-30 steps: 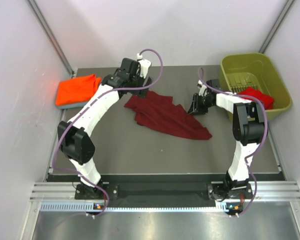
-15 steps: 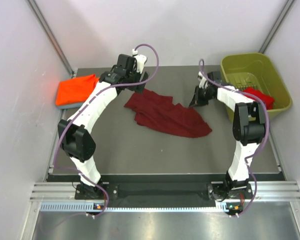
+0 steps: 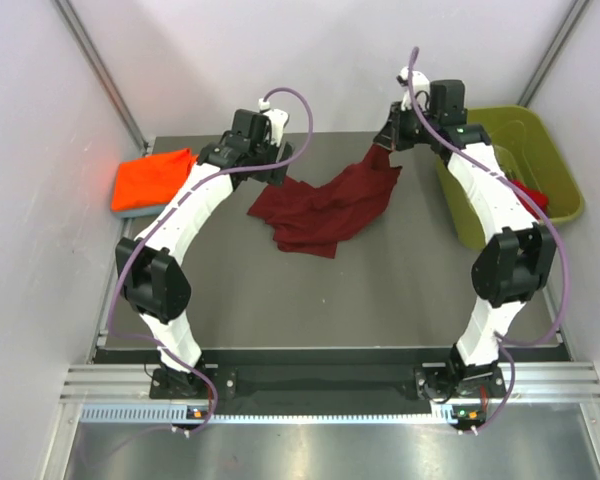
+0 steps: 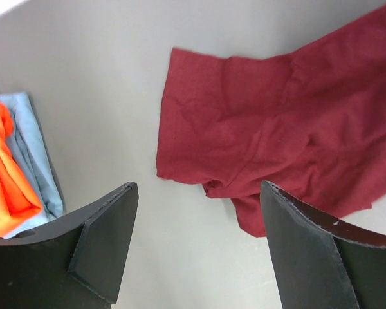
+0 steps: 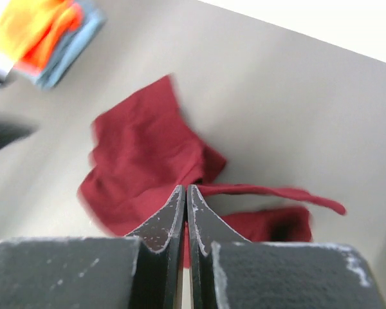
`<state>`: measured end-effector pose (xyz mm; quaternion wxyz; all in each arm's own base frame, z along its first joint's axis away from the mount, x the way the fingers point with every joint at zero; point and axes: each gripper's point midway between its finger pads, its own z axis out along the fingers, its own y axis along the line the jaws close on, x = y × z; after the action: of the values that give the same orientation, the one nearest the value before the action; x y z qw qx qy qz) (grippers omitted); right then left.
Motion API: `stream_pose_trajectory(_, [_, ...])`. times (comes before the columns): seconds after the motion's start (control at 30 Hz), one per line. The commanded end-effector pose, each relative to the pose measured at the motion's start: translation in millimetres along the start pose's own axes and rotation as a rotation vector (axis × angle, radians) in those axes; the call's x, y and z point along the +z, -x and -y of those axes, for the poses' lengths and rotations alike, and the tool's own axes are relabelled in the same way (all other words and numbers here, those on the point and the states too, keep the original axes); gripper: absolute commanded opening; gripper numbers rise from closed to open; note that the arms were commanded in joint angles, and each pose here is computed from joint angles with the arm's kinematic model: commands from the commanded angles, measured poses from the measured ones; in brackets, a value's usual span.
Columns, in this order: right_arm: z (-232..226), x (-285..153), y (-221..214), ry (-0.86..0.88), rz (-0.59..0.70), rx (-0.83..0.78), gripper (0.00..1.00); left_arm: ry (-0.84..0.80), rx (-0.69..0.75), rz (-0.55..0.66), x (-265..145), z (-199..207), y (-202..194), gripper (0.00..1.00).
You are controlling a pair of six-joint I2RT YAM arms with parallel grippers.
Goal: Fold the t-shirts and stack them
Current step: Flatten the tshirt out
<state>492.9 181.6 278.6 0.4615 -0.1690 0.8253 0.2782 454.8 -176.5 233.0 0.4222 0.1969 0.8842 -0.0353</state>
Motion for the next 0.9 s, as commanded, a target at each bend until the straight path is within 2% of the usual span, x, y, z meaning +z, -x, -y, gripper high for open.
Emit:
stream_pose_trajectory(0.0, [-84.4, -65.6, 31.7, 0.149, 0.067, -0.266, 0.0, 0.051, -0.067, 0.07, -9.8, -16.6, 13.7, 0.81])
stream_pose_trajectory(0.1, [-115.8, -90.9, -13.3, 0.225, -0.064, -0.326, 0.0, 0.052, -0.085, 0.05, -4.8, -19.8, 5.1, 0.81])
stream_pose_trajectory(0.2, [-117.4, -102.5, -77.4, 0.26, -0.217, -0.228, 0.0, 0.061, -0.091, 0.054, -1.8, -22.4, 7.9, 0.81])
stream_pose_trajectory(0.23, [-110.0, -99.3, -112.8, 0.254, -0.297, -0.176, 0.0, 0.059, -0.092, 0.052, 0.6, -22.0, 8.5, 0.81])
stream_pose_trajectory(0.33, [-98.3, -96.3, -150.6, 0.216, -0.387, -0.087, 0.32, 0.055, -0.097, 0.068, 1.5, -22.4, 18.1, 0.81])
stream_pose_trajectory(0.37, [-88.9, -92.2, -161.9, 0.186, -0.403, -0.034, 0.51, 0.049, -0.098, 0.07, 2.0, -21.4, 19.6, 0.81])
stream_pose_trajectory(0.4, [-81.8, -89.7, -165.8, 0.161, -0.409, -0.013, 0.54, 0.048, -0.099, 0.079, 0.7, -21.6, 23.5, 0.81])
stream_pose_trajectory(0.53, [-39.6, -77.6, -168.5, 0.036, -0.41, 0.08, 0.54, 0.04, -0.1, 0.081, 0.3, -20.3, 24.9, 0.81])
stream_pose_trajectory(0.63, [-16.7, -71.4, -190.1, -0.016, -0.466, 0.181, 0.54, 0.04, -0.1, 0.076, -0.3, -20.1, 22.8, 0.81])
stream_pose_trajectory(0.7, [-3.1, -77.3, -206.3, -0.055, -0.483, 0.396, 0.54, 0.043, -0.098, 0.073, -1.2, -20.6, 21.2, 0.81])
stream_pose_trajectory(0.73, [1.3, -84.0, -233.0, -0.07, -0.523, 0.51, 0.54, 0.043, -0.098, 0.073, -1.5, -20.6, 21.0, 0.81])
stream_pose_trajectory(0.8, [20.7, -96.8, -243.8, -0.1, -0.478, 0.741, 0.54, 0.044, -0.098, 0.072, -2.3, -20.8, 19.8, 0.81])
stream_pose_trajectory(0.83, [21.9, -102.2, -264.3, -0.106, -0.496, 0.834, 0.53, 0.044, -0.1, 0.073, -3.3, -20.8, 20.0, 0.81])
stream_pose_trajectory(0.87, [33.7, -103.4, -263.9, -0.113, -0.451, 0.906, 0.52, 0.046, -0.099, 0.073, -3.7, -21.1, 19.8, 0.81])
